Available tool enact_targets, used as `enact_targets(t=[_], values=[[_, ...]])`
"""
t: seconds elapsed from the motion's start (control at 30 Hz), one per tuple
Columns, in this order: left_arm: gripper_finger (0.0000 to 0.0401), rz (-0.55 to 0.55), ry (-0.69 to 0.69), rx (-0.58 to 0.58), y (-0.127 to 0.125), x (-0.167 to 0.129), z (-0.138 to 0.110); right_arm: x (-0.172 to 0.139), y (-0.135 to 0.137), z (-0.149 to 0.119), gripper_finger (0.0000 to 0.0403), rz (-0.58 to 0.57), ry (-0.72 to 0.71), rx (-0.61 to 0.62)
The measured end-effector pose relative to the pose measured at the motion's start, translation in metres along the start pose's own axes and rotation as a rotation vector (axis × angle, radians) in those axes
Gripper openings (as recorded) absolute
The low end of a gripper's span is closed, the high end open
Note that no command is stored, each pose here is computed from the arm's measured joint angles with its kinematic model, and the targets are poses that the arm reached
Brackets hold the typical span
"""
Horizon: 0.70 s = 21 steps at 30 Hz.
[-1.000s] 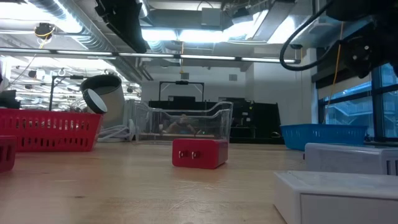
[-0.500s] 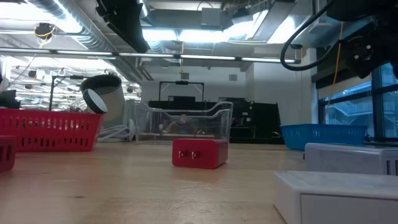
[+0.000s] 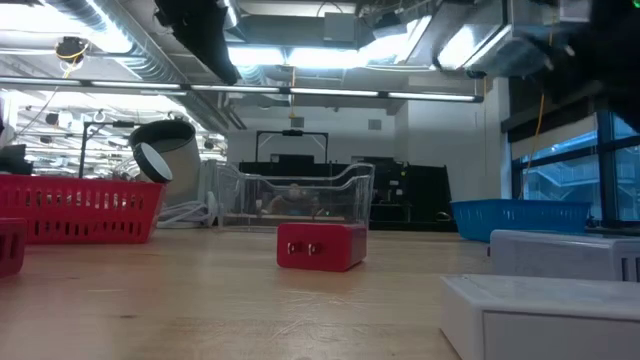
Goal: Pick & Place Office items
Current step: Put the blue hourglass into the red bin
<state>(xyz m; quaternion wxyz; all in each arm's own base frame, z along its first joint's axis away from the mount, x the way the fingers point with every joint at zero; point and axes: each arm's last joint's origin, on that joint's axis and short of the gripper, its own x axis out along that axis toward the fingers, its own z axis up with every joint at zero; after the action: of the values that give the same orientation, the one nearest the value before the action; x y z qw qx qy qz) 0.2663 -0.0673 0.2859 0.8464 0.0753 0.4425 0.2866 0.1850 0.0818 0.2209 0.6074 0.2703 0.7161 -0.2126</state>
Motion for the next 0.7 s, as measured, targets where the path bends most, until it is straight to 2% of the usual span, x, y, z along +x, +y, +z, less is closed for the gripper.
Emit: enact_targets(t=[0.13,0.3,0.5,0.7], values=[[0.0228,-0.017,-0.036,0.143,-0.006,-0.004,0.001,-0.032,0.011,0.007,0.0227,0.039,-0.189,-0.03],[0.0228,-0.011,-0.168,0.298,-0.018,-0.014,0.007,-0.084,0.022,0.015,0.0216,0.092,-0.467,-0.057],[0.0228,-0.042,-0.351,0.335,-0.031,-0.026,0.023,-0.145,0.033,0.02,0.0229,0.2,-0.815,-0.112],[0.0232,0.031,-0.507,0.401,-0.036,-0.037,0.038,-0.176,0.041,0.02,0.0216,0.306,-0.975,-0.21]])
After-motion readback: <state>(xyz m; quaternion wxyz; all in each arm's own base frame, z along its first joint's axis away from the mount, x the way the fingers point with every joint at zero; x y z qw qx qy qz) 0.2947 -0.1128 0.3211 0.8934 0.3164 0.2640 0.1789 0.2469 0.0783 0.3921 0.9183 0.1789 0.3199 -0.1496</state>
